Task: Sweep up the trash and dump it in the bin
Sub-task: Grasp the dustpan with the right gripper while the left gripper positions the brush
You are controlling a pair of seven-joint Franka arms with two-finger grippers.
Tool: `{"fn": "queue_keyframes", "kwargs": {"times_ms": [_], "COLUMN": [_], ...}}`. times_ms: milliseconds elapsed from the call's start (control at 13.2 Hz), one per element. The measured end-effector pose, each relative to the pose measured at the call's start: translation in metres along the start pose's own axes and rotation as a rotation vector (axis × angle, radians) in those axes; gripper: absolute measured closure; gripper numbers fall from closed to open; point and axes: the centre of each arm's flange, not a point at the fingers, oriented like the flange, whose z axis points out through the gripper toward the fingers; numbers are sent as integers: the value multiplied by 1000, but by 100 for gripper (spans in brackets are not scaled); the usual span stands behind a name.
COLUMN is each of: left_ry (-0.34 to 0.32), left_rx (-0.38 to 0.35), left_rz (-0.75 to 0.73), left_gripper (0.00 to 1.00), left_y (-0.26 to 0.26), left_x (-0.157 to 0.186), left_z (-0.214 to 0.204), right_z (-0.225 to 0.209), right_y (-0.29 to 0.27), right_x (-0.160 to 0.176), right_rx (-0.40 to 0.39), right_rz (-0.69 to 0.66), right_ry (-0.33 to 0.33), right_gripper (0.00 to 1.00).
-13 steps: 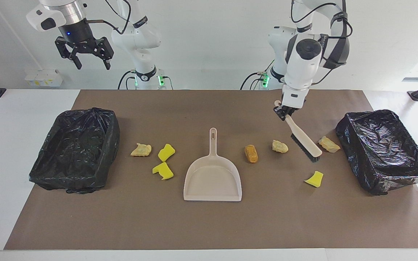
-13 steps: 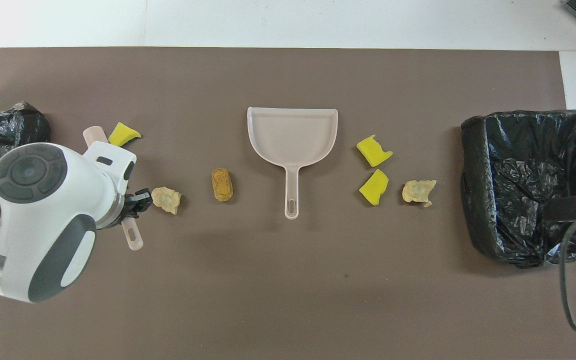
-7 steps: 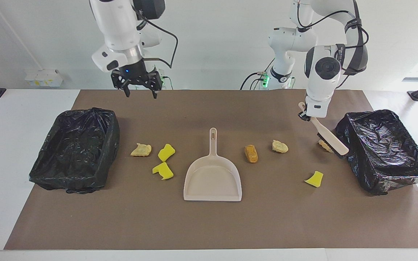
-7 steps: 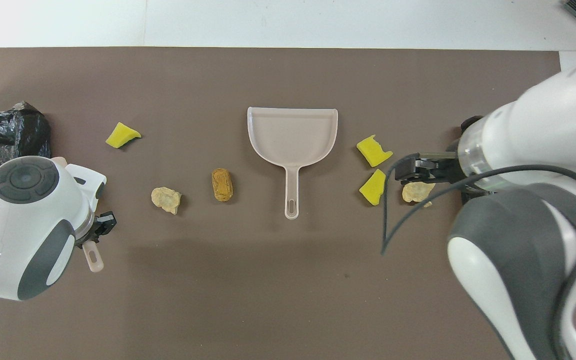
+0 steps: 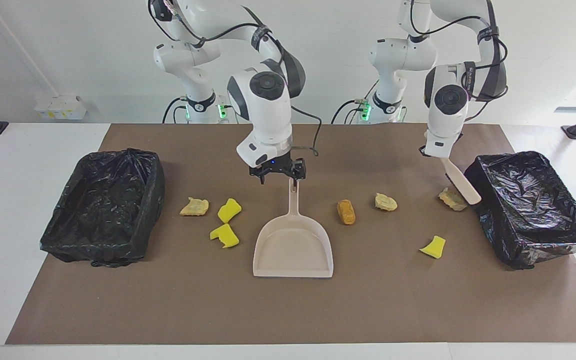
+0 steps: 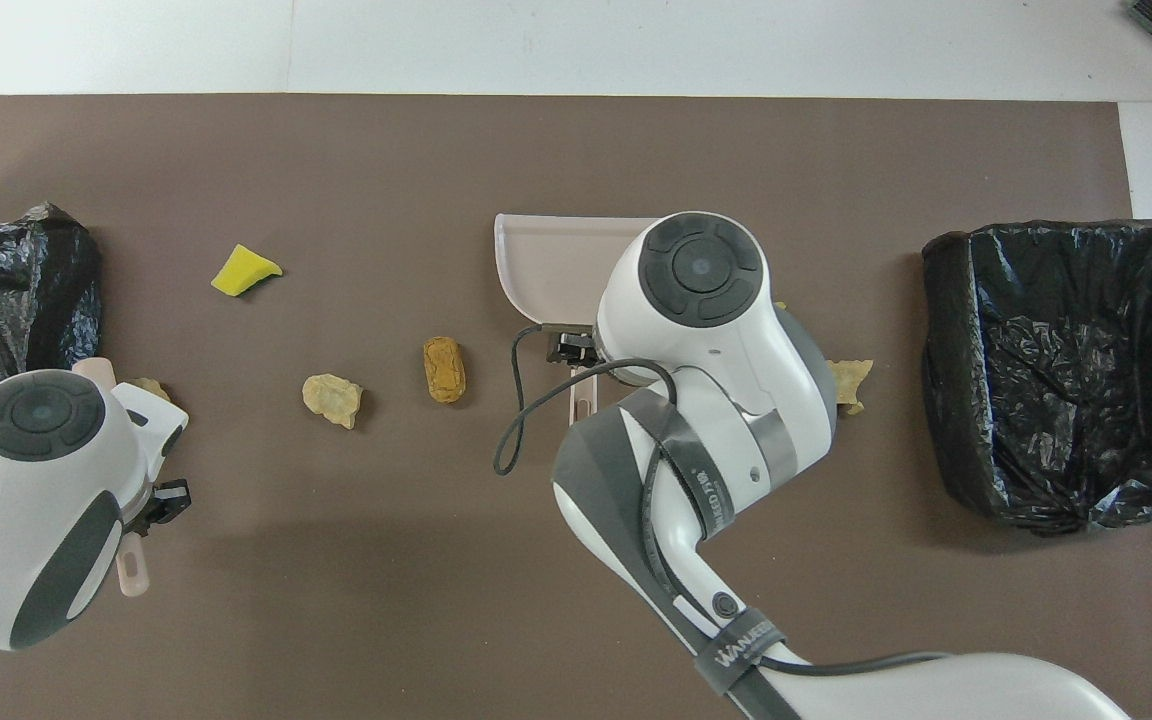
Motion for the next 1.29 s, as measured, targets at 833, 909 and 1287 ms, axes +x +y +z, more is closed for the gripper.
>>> {"fn": "queue_keyframes", "kwargs": {"times_ms": [833, 909, 1287], "left_ry": [165, 181, 188], "left_rx": [-171, -182, -237], "left_rz": [20, 28, 126], "left_gripper": [73, 73, 73], "left_y": [34, 41, 4], "left_x": [18, 19, 47], "left_z": [-13, -25, -80], "right_z": [63, 64, 70], "right_y": [-18, -18, -18], "right_x": [10, 10, 8], "right_rx": [1, 0, -2], "right_rz": [27, 27, 29], "right_ry": [16, 15, 11], "right_gripper": [16, 29, 68]}}
